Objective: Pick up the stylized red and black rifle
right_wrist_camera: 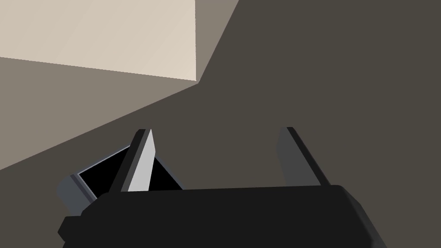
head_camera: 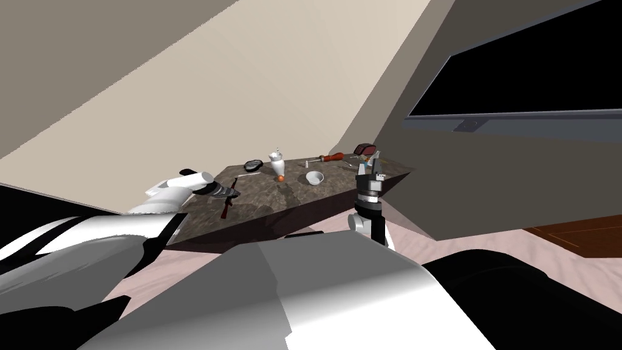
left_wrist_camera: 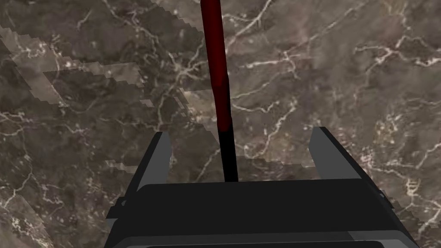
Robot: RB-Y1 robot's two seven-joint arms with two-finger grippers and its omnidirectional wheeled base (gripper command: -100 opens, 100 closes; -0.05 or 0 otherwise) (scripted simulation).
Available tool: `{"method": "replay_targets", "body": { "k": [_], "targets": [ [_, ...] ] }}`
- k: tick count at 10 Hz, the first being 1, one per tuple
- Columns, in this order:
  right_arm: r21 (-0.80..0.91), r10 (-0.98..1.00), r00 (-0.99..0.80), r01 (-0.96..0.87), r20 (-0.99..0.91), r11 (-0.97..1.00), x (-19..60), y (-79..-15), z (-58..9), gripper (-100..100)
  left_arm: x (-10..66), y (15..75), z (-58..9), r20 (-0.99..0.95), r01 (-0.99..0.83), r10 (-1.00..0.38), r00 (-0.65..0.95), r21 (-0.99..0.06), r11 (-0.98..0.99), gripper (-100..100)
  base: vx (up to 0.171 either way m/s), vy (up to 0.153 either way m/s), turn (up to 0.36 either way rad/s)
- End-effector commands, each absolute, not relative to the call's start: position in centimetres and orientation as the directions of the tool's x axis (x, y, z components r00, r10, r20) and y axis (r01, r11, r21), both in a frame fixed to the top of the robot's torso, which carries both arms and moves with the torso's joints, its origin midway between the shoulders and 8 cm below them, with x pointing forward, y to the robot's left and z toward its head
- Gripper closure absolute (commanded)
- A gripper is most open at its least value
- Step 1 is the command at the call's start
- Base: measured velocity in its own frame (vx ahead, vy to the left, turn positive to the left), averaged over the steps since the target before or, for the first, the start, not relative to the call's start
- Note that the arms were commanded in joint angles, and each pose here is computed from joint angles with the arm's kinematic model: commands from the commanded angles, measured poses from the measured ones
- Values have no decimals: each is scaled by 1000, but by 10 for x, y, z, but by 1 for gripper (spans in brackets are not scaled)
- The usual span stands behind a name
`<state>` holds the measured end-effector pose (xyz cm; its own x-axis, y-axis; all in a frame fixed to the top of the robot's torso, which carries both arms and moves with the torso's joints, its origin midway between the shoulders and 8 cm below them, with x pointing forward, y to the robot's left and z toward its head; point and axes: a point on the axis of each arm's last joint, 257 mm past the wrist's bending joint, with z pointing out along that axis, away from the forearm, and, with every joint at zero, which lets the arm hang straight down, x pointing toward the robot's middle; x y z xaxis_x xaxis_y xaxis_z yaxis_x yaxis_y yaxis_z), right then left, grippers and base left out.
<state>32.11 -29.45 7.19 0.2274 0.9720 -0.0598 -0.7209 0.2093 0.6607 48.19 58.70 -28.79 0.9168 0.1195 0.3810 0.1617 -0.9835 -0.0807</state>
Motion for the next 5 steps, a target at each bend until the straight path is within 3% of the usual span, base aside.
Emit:
{"method": "replay_targets", "body": {
  "k": [1, 5],
  "targets": [
    [661, 972, 227, -721, -60, 209, 321, -295, 72, 0, 478, 589, -288, 372, 178, 141, 917, -67, -982, -100, 15, 4, -8],
    [661, 972, 227, -721, -60, 209, 321, -295, 72, 0, 464, 595, -288, 344, 235, 212, 915, -24, -972, -100, 22, 5, -10]
  ]
}}
